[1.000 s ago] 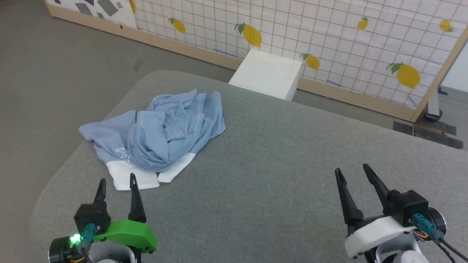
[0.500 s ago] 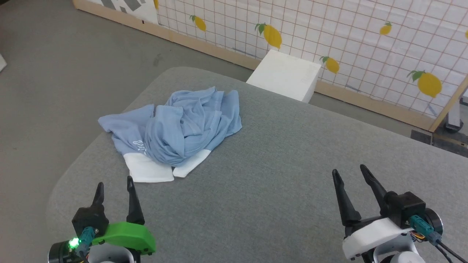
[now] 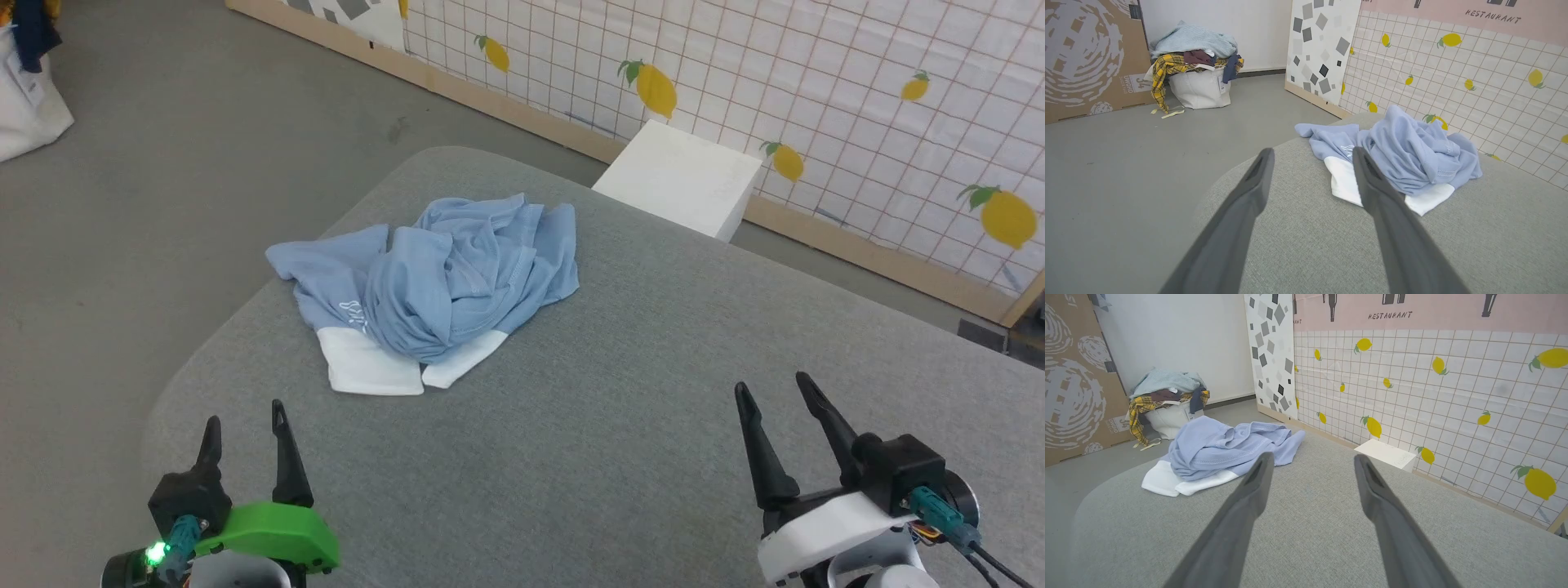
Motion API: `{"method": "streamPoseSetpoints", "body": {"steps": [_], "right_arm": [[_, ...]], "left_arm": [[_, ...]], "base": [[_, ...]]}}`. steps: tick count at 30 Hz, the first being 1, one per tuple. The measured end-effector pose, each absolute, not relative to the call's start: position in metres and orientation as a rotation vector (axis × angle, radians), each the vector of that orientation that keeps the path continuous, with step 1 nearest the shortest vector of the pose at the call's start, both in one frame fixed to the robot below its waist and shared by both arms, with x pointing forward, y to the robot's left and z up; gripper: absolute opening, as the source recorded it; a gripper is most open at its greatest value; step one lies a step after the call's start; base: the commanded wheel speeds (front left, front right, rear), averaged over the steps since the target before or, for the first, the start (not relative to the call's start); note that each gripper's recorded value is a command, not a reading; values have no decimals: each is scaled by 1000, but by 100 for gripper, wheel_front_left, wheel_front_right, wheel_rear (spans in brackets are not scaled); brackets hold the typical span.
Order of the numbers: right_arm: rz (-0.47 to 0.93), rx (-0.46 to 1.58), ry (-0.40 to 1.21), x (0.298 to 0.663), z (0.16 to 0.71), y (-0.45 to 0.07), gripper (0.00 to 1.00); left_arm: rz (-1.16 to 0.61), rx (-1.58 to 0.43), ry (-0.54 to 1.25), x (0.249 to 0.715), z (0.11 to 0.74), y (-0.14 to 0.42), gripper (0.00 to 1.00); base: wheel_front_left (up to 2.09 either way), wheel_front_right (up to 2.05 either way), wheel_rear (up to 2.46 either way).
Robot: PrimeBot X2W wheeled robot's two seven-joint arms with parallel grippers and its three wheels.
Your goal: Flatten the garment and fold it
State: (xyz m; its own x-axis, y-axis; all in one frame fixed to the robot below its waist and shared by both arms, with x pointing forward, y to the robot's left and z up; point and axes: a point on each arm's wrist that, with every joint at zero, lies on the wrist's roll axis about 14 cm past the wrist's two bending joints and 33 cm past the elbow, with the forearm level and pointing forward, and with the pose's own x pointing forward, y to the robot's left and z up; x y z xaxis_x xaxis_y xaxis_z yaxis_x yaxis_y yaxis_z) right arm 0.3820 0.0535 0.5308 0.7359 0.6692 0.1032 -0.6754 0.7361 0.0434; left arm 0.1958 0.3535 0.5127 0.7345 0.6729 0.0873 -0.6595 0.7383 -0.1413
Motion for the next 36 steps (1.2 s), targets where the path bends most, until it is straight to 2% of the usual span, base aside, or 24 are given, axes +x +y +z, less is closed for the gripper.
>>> {"method": "streamPoseSetpoints", "body": {"steps": [8, 17, 21, 26, 29, 33, 36], "right_arm": [[753, 98, -92, 385, 533, 60, 100], [711, 106, -106, 409, 533, 50, 100], [674, 114, -94, 424, 524, 40, 100], [613, 128, -78, 442, 513, 20, 100], [564, 133, -68, 451, 505, 3, 100], [488, 130, -29, 458, 485, -24, 100], [439, 127, 4, 460, 470, -42, 100]], "left_arm": [[734, -116, -151, 200, 519, 363, 100], [563, -160, -129, 300, 562, 381, 100], [511, -217, 23, 348, 547, 383, 100], [484, -342, 279, 387, 494, 378, 100], [482, -398, 414, 399, 461, 372, 100], [491, -463, 691, 394, 399, 354, 100], [484, -475, 821, 394, 376, 347, 100]], "base": [[0, 0, 0], [0, 0, 0], [0, 0, 0], [0, 0, 0], [0, 0, 0], [0, 0, 0], [0, 0, 0]]}}
